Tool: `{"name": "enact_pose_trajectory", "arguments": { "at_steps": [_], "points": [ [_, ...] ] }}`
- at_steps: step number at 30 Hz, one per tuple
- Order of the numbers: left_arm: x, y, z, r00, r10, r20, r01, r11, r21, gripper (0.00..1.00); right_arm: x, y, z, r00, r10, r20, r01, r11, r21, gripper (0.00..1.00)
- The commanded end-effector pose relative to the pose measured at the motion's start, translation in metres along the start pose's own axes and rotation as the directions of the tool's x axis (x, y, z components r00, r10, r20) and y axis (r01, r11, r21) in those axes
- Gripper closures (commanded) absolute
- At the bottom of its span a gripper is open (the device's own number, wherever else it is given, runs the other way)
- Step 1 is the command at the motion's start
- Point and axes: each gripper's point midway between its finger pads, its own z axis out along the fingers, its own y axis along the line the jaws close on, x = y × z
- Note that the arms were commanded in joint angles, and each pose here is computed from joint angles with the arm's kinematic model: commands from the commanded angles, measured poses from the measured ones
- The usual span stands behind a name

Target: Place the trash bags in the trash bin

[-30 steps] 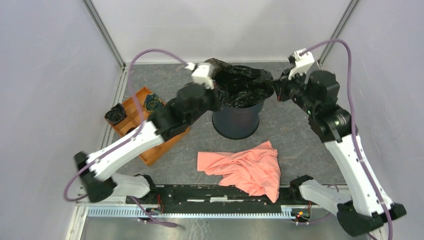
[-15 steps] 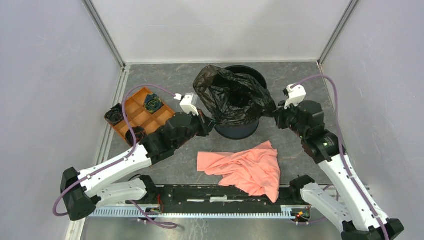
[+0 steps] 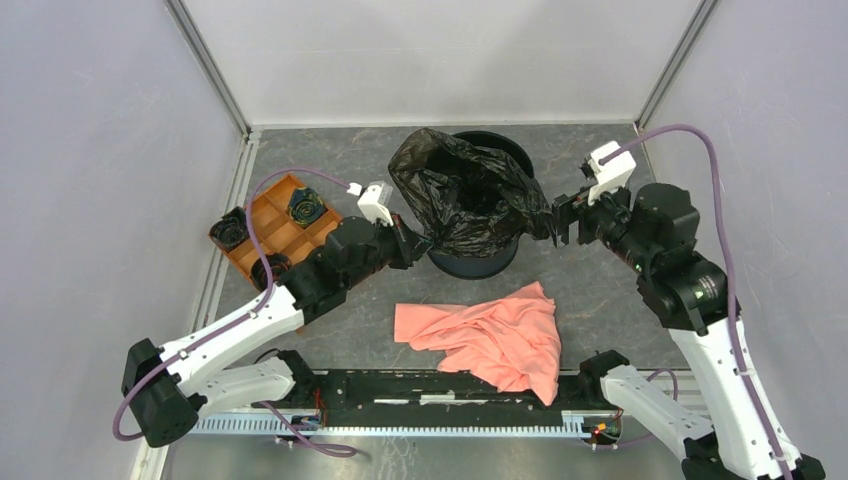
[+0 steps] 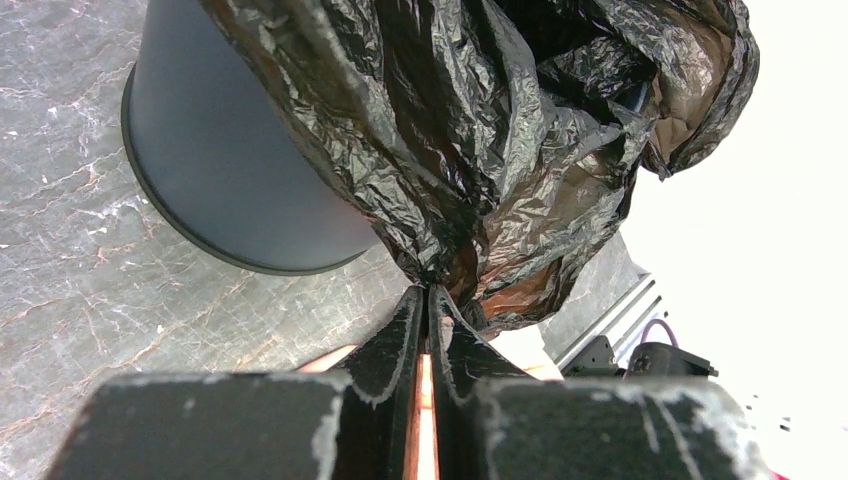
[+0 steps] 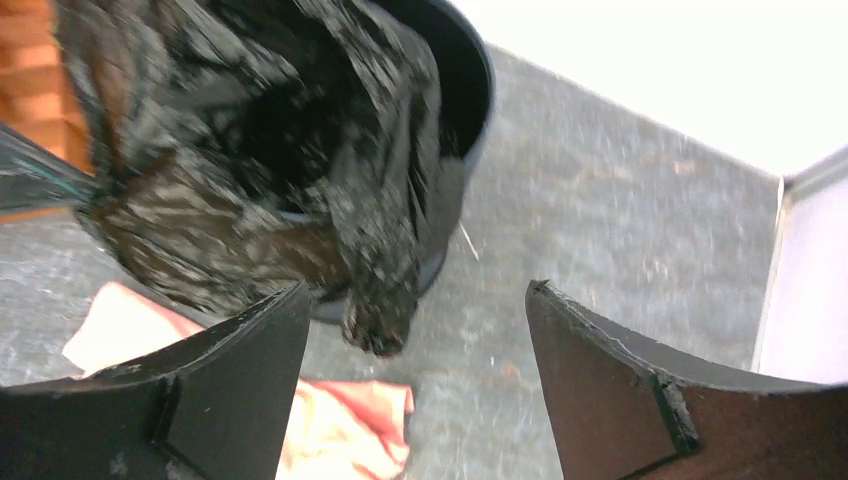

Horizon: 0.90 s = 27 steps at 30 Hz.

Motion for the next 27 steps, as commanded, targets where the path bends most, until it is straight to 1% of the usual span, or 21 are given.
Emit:
{"name": "enact_pose_trajectory", "arguments": {
  "at_steps": [1,2,4,5,6,8,10,12,14,16,17,19,20,22,23,25,27],
  "points": [
    [-0.007,-0.008,0.002,1.0,-0.026,0.009,0.026,0.998,0.059,0.9,-0.04,0.018,0.018,0.992,-0.077,0.099,0.09,0.987,-0.135,0.14],
    [-0.005,-0.005,0.003,0.999,-0.032,0.003,0.031,0.998,0.054,0.89,-0.044,0.018,0.028,0.993,-0.074,0.096,0.087,0.987,-0.137,0.14],
    [-0.005,-0.002,0.002,0.999,-0.044,-0.007,0.044,0.998,0.053,0.84,-0.048,0.016,0.044,0.995,-0.061,0.083,0.071,0.989,-0.13,0.16],
    [-0.006,-0.001,0.0,0.999,-0.047,-0.016,0.048,0.997,0.057,0.8,-0.047,0.014,0.052,0.996,-0.052,0.072,0.06,0.991,-0.121,0.18],
    [-0.007,0.0,-0.002,0.999,-0.047,-0.019,0.048,0.997,0.056,0.76,-0.048,0.013,0.058,0.996,-0.044,0.073,0.052,0.992,-0.117,0.23],
    [-0.009,0.01,-0.01,0.999,-0.05,-0.013,0.05,0.999,0.02,0.68,-0.046,0.017,0.068,0.997,-0.024,0.071,0.033,0.99,-0.135,0.29],
    [-0.014,0.018,-0.02,0.998,-0.059,-0.009,0.059,0.998,0.011,0.59,-0.042,0.02,0.076,0.997,0.003,0.077,0.009,0.989,-0.147,0.31],
    [-0.02,0.025,-0.03,0.997,-0.073,-0.014,0.073,0.997,0.015,0.49,-0.038,0.018,0.083,0.996,0.026,0.084,-0.015,0.991,-0.13,0.32],
    [-0.029,0.027,-0.04,0.995,-0.099,-0.024,0.1,0.994,0.038,0.35,-0.034,0.012,0.089,0.996,0.047,0.082,-0.04,0.995,-0.091,0.33],
    [-0.041,0.022,-0.046,0.99,-0.137,-0.029,0.139,0.986,0.091,0.22,-0.033,0.005,0.093,0.994,0.078,0.076,-0.075,0.996,-0.049,0.43],
    [-0.046,0.019,-0.048,0.987,-0.157,-0.033,0.16,0.979,0.123,0.17,-0.032,0.002,0.094,0.994,0.086,0.074,-0.084,0.996,-0.029,0.5],
    [-0.06,0.008,-0.046,0.98,-0.197,-0.03,0.199,0.96,0.196,0.1,-0.031,-0.005,0.095,0.993,0.091,0.073,-0.092,0.996,0.01,0.56],
    [-0.064,0.003,-0.044,0.976,-0.212,-0.038,0.215,0.949,0.231,0.09,-0.03,-0.007,0.095,0.993,0.097,0.074,-0.1,0.995,0.026,0.59],
    [-0.074,-0.003,-0.037,0.971,-0.236,-0.044,0.239,0.93,0.28,0.08,-0.028,-0.012,0.096,0.992,0.101,0.073,-0.105,0.993,0.055,0.66],
    [-0.077,-0.004,-0.031,0.969,-0.241,-0.049,0.245,0.925,0.29,0.07,-0.027,-0.013,0.097,0.992,0.101,0.071,-0.106,0.992,0.062,0.7],
    [-0.085,-0.006,-0.024,0.97,-0.239,-0.043,0.241,0.923,0.301,0.06,-0.027,-0.014,0.098,0.993,0.099,0.071,-0.104,0.992,0.065,0.79],
    [-0.09,-0.001,-0.015,0.97,-0.241,-0.031,0.24,0.93,0.278,0.06,-0.028,-0.018,0.099,0.993,0.098,0.07,-0.104,0.991,0.085,0.87]
  ]
}}
